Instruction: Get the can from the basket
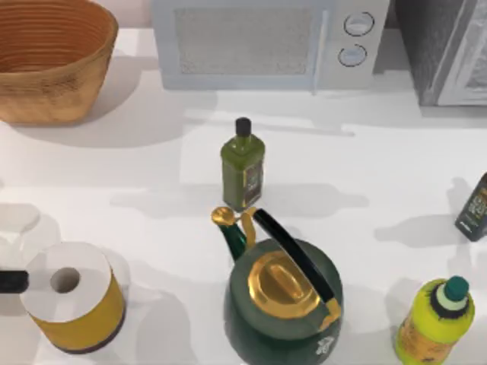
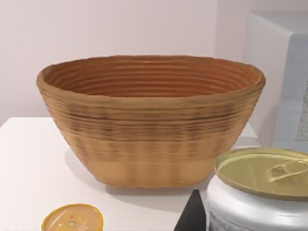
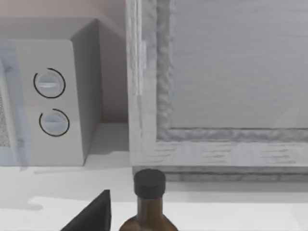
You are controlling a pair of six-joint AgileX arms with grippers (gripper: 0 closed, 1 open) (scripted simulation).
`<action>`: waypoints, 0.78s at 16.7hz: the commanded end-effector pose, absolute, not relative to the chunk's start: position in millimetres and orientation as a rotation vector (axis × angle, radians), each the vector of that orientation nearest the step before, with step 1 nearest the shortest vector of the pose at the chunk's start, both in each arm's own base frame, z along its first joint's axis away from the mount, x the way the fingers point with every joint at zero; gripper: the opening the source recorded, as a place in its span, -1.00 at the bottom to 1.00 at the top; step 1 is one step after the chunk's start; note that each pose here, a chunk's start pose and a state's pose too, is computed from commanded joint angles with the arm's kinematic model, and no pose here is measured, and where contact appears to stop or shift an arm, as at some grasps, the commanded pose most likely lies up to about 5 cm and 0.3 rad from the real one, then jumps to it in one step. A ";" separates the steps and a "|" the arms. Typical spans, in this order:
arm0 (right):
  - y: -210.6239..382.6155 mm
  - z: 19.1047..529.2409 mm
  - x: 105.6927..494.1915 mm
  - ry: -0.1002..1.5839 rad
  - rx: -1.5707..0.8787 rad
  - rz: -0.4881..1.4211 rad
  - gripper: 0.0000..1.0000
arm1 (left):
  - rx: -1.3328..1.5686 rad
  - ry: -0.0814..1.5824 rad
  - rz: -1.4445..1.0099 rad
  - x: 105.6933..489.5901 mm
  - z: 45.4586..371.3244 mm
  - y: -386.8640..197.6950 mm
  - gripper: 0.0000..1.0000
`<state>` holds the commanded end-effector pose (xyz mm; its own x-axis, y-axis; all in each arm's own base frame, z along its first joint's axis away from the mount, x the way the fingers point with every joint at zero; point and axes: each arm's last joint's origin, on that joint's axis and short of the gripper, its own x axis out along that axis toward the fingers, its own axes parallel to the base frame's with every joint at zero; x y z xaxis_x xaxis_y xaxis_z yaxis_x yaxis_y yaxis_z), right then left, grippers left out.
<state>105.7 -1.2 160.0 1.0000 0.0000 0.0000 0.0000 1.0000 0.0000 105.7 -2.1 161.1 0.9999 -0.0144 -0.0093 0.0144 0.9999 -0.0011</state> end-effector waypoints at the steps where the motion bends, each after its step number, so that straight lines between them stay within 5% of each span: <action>1: -1.2 160.0 105.7 0.000 0.000 0.000 1.00 | 0.000 0.000 0.000 105.7 160.0 -1.2 -1.00; 13: -1.2 160.0 105.7 0.000 0.000 0.000 1.00 | 0.007 0.040 -0.084 116.5 177.2 -2.5 -1.00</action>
<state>105.7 -1.2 160.0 1.0000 0.0000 0.0000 0.0000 1.0000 0.0000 116.5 -2.5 177.2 0.9957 -0.0835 -0.0398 0.0837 0.9965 0.0055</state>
